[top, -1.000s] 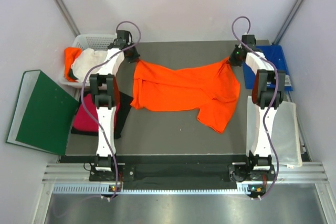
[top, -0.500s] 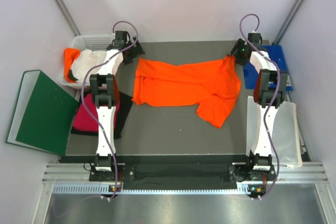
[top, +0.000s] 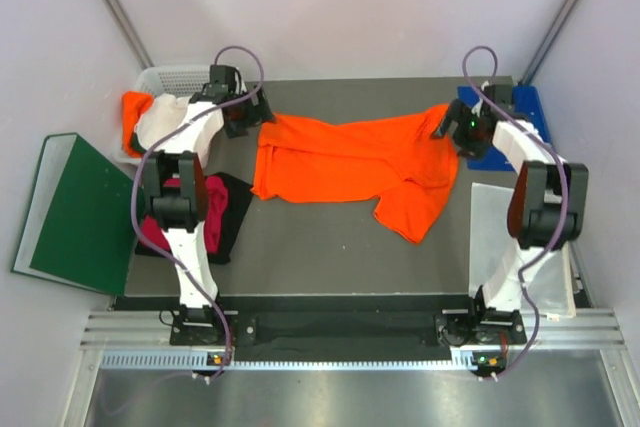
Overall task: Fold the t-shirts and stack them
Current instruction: Grap the side of the flattened tshirt closest away from the robot with both arms
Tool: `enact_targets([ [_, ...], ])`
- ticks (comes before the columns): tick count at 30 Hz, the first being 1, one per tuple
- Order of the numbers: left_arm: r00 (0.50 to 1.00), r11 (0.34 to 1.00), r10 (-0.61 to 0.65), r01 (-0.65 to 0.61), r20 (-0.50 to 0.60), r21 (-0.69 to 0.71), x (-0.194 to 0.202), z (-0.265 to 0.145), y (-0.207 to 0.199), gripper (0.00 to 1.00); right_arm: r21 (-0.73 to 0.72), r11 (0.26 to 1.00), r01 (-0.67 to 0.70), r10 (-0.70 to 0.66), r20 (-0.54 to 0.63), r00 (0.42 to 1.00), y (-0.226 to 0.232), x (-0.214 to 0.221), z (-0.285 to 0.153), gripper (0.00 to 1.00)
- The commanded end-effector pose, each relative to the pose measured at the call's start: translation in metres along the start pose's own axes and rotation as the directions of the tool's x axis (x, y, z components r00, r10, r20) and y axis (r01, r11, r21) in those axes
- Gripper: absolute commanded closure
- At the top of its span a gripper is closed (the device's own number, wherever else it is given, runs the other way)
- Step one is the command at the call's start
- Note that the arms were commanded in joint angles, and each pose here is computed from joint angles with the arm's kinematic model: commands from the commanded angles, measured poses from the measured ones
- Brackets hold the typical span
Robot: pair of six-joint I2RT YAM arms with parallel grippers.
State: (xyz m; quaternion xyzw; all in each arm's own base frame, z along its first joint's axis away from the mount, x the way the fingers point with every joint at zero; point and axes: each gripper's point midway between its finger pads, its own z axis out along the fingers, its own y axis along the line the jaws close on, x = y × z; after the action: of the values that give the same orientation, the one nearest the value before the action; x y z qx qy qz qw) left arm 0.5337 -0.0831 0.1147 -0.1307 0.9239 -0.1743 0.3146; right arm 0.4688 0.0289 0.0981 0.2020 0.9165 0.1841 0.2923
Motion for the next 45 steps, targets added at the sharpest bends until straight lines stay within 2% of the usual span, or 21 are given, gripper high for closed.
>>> enact_targets([
  [1, 0.994, 0.998, 0.047, -0.051, -0.103, -0.037, 0.043, -0.021, 0.008, 0.02, -0.005, 1.0, -0.011, 0.01, -0.149, 0.989, -0.01, 0.063, -0.041, 0.01],
  [2, 0.991, 0.998, 0.045, -0.051, -0.13, -0.042, 0.052, -0.021, 0.012, 0.03, 0.006, 0.999, -0.034, 0.035, -0.211, 0.977, -0.019, 0.091, -0.043, 0.03],
  [3, 0.981, 0.997, 0.031, -0.045, -0.19, -0.07, 0.071, -0.022, 0.021, 0.05, -0.002, 0.999, -0.04, 0.039, -0.218, 0.975, -0.018, 0.099, -0.052, 0.09],
  [5, 0.971, 0.995, 0.022, -0.044, -0.238, -0.086, 0.087, -0.023, 0.027, 0.12, 0.019, 0.996, -0.083, 0.085, -0.305, 0.949, -0.029, 0.139, -0.058, 0.1],
  [6, 0.963, 0.993, 0.012, -0.042, -0.268, -0.108, 0.1, -0.024, 0.034, 0.14, 0.014, 0.996, -0.089, 0.089, -0.313, 0.946, -0.03, 0.146, -0.063, 0.15],
  [11, 0.957, 0.986, -0.006, -0.042, -0.289, -0.16, 0.117, -0.032, 0.047, 0.29, 0.04, 0.984, -0.176, 0.176, -0.424, 0.888, -0.043, 0.205, -0.071, 0.23],
  [17, 0.951, 0.981, -0.021, -0.04, -0.309, -0.189, 0.132, -0.04, 0.056, 0.44, 0.048, 0.972, -0.229, 0.224, -0.473, 0.852, -0.048, 0.23, -0.067, 0.29],
  [18, 0.949, 0.982, -0.021, -0.04, -0.315, -0.185, 0.135, -0.041, 0.056, 0.5, 0.049, 0.971, -0.233, 0.228, -0.477, 0.849, -0.048, 0.232, -0.064, 0.32],
  [20, 0.946, 0.984, -0.02, -0.038, -0.324, -0.172, 0.138, -0.041, 0.055, 0.56, 0.048, 0.969, -0.241, 0.234, -0.478, 0.846, -0.047, 0.231, -0.061, 0.34],
  [22, 0.943, 0.986, -0.015, -0.041, -0.333, -0.161, 0.142, -0.043, 0.053, 0.66, 0.037, 0.964, -0.262, 0.244, -0.505, 0.828, -0.043, 0.233, -0.057, 0.43],
  [26, 0.94, 0.987, -0.005, -0.051, -0.341, -0.154, 0.144, -0.046, 0.051, 0.81, 0.021, 0.966, -0.257, 0.224, -0.563, 0.795, -0.032, 0.235, -0.053, 0.46],
  [27, 0.939, 0.986, -0.006, -0.051, -0.343, -0.157, 0.144, -0.046, 0.052, 0.84, 0.018, 0.968, -0.251, 0.215, -0.577, 0.788, -0.031, 0.236, -0.051, 0.54],
  [28, 0.938, 0.986, -0.006, -0.053, -0.346, -0.159, 0.145, -0.046, 0.052, 0.95, 0.002, 0.968, -0.25, 0.203, -0.585, 0.785, -0.026, 0.234, -0.051, 0.6],
  [29, 0.938, 0.985, -0.007, -0.052, -0.345, -0.162, 0.145, -0.046, 0.053, 0.99, -0.005, 0.968, -0.252, 0.2, -0.594, 0.779, -0.024, 0.235, -0.049, 0.69],
  [30, 0.938, 0.985, -0.007, -0.052, -0.347, -0.163, 0.145, -0.046, 0.053, 1.0, -0.02, 0.967, -0.254, 0.192, -0.598, 0.778, -0.021, 0.234, -0.049, 0.89],
  [31, 0.939, 0.985, -0.008, -0.052, -0.345, -0.164, 0.144, -0.047, 0.053, 1.0, -0.038, 0.966, -0.256, 0.183, -0.6, 0.779, -0.017, 0.231, -0.049, 1.0],
  [45, 0.958, 0.981, 0.006, -0.06, -0.288, -0.182, 0.113, -0.078, 0.04, 1.0, -0.16, 0.967, -0.198, 0.087, -0.523, 0.848, 0.025, 0.178, -0.095, 1.0],
])
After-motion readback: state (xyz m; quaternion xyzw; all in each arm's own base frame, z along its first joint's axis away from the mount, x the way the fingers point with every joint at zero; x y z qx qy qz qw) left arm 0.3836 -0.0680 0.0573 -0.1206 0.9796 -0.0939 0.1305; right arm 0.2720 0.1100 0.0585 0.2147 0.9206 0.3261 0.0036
